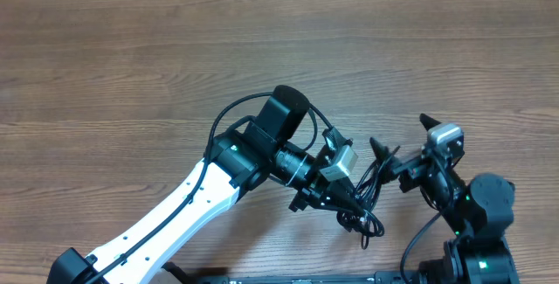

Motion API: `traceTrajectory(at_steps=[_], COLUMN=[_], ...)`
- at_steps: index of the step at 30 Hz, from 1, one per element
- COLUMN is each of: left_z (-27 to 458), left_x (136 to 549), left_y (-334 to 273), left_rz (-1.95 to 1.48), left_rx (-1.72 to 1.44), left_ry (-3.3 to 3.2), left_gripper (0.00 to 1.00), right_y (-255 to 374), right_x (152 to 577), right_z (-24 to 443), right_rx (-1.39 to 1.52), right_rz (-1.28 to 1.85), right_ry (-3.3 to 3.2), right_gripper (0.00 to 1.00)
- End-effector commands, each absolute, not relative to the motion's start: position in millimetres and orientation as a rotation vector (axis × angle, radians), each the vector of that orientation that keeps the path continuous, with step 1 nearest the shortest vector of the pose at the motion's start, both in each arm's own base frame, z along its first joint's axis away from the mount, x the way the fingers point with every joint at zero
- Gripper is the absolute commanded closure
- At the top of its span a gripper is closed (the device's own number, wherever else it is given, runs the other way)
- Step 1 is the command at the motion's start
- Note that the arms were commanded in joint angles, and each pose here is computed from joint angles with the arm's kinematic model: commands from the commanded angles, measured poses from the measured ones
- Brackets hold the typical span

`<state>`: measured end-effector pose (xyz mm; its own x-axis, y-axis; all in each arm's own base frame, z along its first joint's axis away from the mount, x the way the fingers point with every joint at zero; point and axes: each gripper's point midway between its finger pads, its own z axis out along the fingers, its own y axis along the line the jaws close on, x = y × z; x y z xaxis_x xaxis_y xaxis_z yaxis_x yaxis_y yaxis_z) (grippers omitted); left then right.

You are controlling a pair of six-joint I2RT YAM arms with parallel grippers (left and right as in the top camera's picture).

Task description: Untangle cables

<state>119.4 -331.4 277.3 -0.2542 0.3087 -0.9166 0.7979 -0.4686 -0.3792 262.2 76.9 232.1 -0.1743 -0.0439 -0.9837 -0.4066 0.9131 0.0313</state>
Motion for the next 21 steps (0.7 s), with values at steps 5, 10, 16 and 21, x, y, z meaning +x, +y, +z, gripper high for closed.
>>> traceTrajectory(at_steps=[5, 10, 16, 21], left_z=[294.7, 286.8, 286.8, 285.4], left_x=[122.0, 151.3, 179.4, 196.4], left_y=[-326.1, -321.6, -307.0, -297.6], left_rz=[-1.786, -1.699, -1.666, -1.631], left_rx=[1.602, 1.505, 1.399, 1.338], left_ry=[1.319, 1.46, 1.538, 1.58], left_gripper=[0.96, 0.96, 0.96, 0.96], right_y=[11.1, -11.5, -26.6, -40.4], right_x=[282.2, 278.1, 274.8, 273.1], right_z=[209.4, 198.8, 197.0, 202.5], right_rx=[0.106, 0.225, 0.283, 0.338], right_rz=[0.1, -0.008, -0.096, -0.172], right_ry=[1.877, 1.909, 1.908, 1.874], right_gripper=[0.0, 0.0, 0.0, 0.0])
